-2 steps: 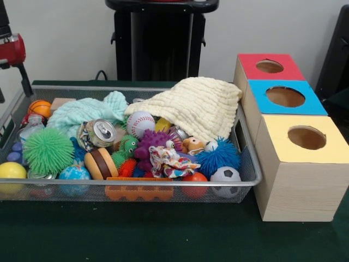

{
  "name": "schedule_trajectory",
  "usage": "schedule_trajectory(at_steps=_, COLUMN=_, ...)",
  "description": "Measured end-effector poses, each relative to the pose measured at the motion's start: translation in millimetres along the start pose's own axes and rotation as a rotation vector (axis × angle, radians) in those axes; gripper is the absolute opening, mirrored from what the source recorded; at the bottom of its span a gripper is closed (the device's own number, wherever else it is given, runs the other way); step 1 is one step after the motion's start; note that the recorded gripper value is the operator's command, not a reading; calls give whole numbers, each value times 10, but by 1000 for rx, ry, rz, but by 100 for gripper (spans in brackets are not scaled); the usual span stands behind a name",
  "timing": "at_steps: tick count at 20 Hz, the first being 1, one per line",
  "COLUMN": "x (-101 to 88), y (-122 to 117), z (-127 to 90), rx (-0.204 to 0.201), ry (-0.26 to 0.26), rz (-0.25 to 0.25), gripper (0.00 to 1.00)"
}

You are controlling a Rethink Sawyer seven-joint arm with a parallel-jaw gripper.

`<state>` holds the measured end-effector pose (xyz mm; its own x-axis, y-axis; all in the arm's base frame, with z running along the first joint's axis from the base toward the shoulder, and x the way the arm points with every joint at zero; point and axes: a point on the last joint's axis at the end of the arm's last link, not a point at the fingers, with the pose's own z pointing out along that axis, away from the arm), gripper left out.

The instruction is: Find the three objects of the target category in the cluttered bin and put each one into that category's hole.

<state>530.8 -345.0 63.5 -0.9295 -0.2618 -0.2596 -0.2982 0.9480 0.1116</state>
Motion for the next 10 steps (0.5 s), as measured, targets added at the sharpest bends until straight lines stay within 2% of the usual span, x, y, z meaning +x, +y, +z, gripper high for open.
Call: schedule_trajectory(at_steps=10, x=34, y=147, z=135, rx=-19, ry=13, rz=-32, gripper=100)
